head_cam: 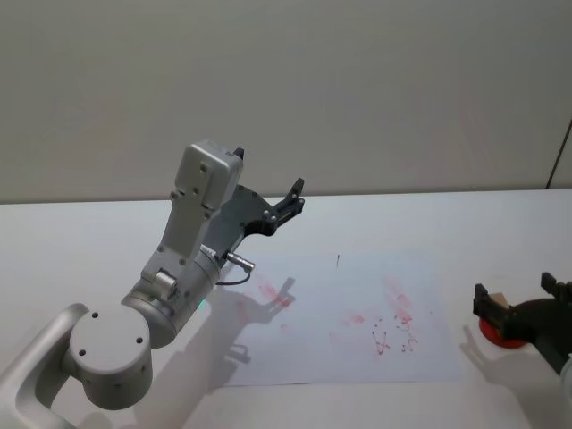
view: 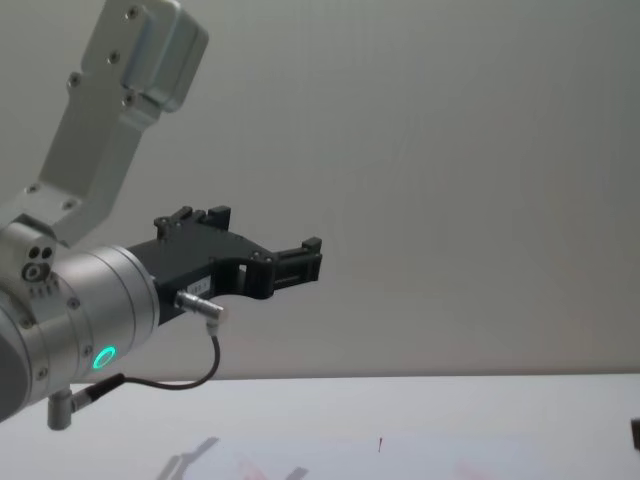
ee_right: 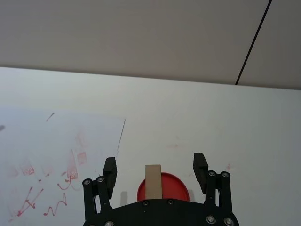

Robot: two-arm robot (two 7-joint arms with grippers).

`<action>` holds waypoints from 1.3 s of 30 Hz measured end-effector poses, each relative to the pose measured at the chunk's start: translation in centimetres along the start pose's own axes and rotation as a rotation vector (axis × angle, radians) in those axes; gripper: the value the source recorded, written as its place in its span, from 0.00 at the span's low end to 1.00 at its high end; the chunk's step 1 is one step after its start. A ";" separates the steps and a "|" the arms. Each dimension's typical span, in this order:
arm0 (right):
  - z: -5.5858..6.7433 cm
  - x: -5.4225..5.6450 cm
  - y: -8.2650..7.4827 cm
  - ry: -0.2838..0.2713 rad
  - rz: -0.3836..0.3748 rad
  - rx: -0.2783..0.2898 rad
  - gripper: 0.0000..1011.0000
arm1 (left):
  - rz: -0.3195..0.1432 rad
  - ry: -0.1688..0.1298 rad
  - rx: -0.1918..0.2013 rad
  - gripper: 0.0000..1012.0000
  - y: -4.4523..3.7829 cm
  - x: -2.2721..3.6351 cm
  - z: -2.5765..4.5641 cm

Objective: Use the one hand to pick up the stamp and affix it onto the A4 paper.

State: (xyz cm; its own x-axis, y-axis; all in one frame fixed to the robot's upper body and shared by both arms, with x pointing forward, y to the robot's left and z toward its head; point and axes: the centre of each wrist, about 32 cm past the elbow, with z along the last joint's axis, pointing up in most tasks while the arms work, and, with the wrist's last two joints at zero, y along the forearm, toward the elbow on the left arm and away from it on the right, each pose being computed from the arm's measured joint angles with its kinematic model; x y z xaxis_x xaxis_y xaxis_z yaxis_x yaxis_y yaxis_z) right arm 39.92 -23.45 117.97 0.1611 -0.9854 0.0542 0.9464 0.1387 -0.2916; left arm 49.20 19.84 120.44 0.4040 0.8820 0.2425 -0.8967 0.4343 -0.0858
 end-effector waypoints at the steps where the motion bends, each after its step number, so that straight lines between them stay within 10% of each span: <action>1: -0.1 0.0 0.1 0.001 0.003 -0.012 0.99 | 0.000 0.000 0.000 0.99 0.00 0.00 0.00; 24: -1.2 0.2 1.7 -0.006 0.016 -0.134 0.98 | 0.000 0.000 0.000 0.99 0.00 0.00 0.00; 39: -1.3 0.2 2.0 -0.009 0.018 -0.152 0.59 | 0.000 0.000 0.000 0.99 0.00 0.00 0.00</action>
State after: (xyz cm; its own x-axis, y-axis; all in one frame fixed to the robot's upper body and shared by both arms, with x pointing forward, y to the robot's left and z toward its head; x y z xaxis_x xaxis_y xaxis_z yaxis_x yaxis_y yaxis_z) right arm 41.52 -23.48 116.17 0.1808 -0.9819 0.0563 0.8903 0.1391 -0.4336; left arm 49.20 19.84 120.44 0.4041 0.8820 0.2425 -0.8966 0.4344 -0.0858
